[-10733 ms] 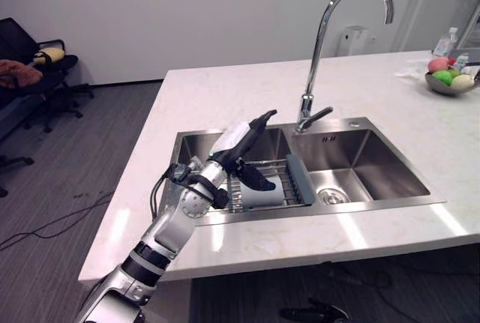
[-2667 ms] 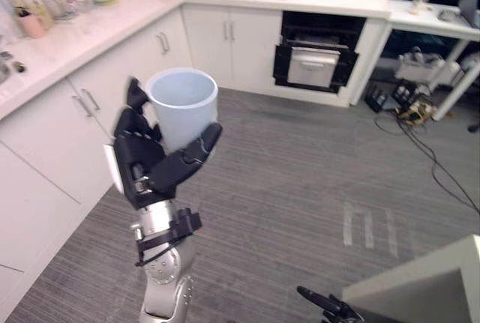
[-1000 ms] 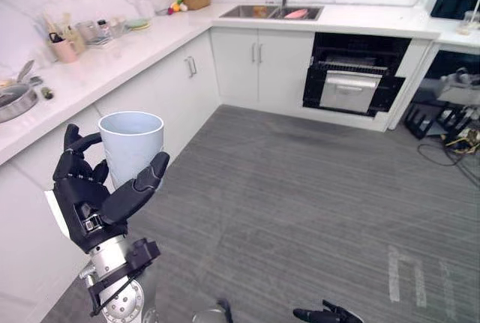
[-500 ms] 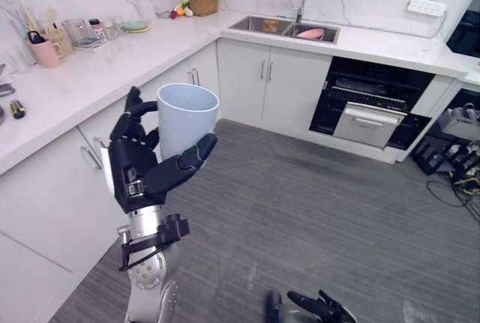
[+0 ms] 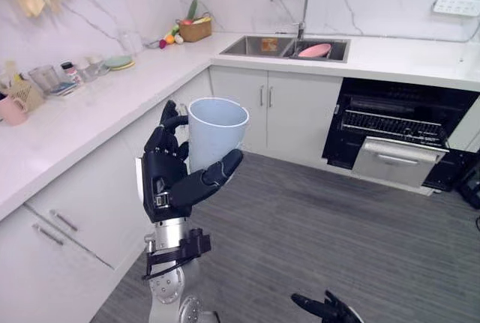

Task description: Walk over to the sink, pick up the cup, carry it to the dishwasher, place the cup inside the dishwasher, then close the dishwasher door

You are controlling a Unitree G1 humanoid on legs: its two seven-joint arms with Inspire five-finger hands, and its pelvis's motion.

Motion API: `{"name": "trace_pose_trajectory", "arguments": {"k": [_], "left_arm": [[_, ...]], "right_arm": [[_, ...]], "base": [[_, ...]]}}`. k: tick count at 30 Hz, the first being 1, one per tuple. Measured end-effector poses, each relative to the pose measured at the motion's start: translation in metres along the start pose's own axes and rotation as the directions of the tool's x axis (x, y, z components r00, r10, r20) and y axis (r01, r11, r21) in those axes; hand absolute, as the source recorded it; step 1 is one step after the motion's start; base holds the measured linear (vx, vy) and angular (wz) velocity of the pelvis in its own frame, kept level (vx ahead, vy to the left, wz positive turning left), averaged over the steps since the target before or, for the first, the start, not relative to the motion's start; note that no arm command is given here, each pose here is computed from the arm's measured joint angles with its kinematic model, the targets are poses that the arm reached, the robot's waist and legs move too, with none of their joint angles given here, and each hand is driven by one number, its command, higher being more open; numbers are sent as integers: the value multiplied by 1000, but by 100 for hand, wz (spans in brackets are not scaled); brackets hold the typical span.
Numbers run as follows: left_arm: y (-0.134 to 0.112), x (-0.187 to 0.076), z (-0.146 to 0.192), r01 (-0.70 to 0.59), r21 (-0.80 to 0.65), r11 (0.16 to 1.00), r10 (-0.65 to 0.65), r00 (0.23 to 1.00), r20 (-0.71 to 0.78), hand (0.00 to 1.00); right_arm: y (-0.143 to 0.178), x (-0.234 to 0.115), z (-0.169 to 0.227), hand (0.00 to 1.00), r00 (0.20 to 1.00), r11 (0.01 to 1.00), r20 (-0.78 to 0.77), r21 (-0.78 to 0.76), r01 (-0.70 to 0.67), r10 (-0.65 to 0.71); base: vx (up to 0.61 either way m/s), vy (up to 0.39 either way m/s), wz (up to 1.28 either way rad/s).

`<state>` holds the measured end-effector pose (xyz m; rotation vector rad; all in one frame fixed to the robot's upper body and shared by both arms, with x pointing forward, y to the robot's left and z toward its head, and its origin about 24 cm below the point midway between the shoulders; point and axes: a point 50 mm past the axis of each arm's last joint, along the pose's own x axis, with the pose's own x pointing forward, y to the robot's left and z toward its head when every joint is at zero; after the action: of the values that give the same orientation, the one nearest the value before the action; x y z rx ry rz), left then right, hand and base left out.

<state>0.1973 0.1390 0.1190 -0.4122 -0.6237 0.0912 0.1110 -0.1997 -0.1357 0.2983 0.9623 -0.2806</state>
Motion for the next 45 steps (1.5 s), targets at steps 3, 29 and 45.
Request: {"name": "trace_pose_trajectory", "arguments": {"k": [3,29,45], "left_arm": [[0,-3,-2,-13,5,1000,14,1000,-21,0],[-40,-1,-15,163,-27,986,-164,984,-72,0],[-30,-16,-31,98,8,995,-96,984,-153,0]], "right_arm": [[7,9,19,100,998,1000,59,-10,24,-24],[60,-76,123,100,637,986,760,38,160,-133],[123,-100,179,100,383,962,899,-260,80,211]], "base": [[589,215,-135],[382,40,-41],[324,136,-67]]}}
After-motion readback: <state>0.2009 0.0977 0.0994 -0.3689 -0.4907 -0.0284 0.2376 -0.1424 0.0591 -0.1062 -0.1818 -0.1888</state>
